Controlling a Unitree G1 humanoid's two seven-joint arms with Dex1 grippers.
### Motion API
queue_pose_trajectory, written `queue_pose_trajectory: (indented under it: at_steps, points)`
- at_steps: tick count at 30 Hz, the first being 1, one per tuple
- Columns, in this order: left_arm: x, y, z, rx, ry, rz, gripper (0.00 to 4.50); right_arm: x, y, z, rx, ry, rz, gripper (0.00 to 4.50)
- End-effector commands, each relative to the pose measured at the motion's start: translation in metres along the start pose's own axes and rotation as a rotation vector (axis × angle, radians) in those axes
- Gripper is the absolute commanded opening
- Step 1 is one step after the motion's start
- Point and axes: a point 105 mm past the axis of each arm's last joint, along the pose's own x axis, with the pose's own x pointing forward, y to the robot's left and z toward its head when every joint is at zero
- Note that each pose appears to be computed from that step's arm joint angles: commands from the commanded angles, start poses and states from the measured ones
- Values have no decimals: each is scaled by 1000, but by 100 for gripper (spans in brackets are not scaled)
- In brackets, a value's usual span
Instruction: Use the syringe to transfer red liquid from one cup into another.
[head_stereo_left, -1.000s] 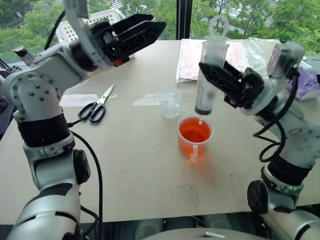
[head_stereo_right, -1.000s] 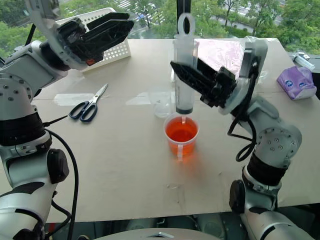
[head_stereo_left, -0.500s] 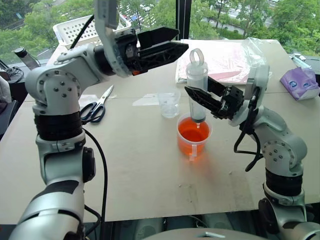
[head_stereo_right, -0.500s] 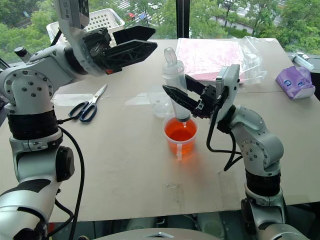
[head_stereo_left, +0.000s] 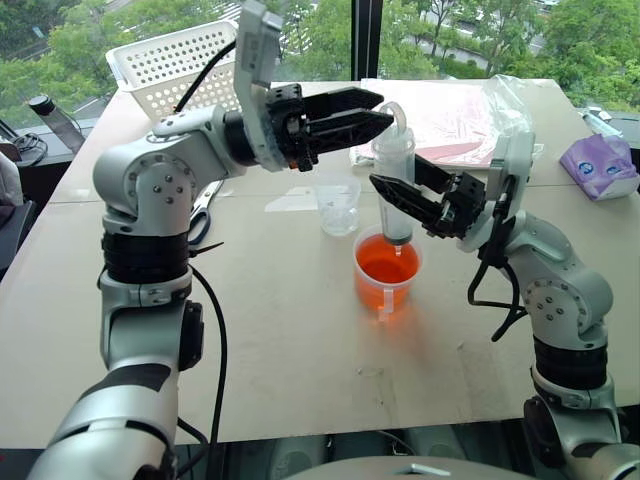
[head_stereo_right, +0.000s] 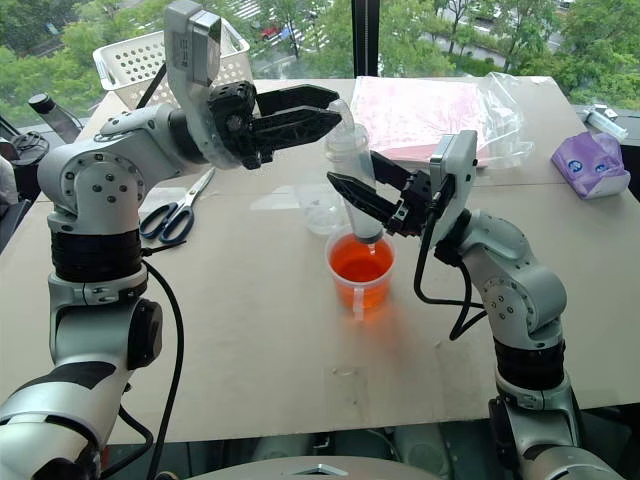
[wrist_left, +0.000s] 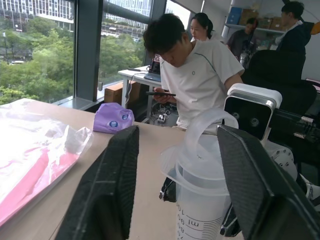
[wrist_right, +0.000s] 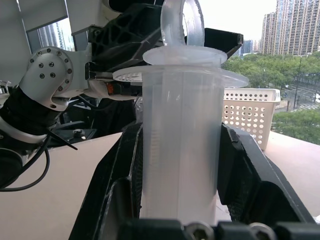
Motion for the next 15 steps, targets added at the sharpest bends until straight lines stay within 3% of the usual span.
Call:
queue_pose_trajectory:
  at_steps: [1, 2, 3, 15]
  points:
    - [0, -1, 9, 40, -16, -7, 66, 2, 4, 14, -43, -48, 26, 153]
    - [0, -1, 9, 40, -16, -7, 16, 2, 3, 14, -43, -49, 23, 153]
    - [0, -1, 8, 41, -14, -10, 7, 2, 4, 14, -44, -47, 24, 153]
    - [20, -9, 6, 21, -34, -63, 7, 3, 6, 4, -134, 29, 55, 153]
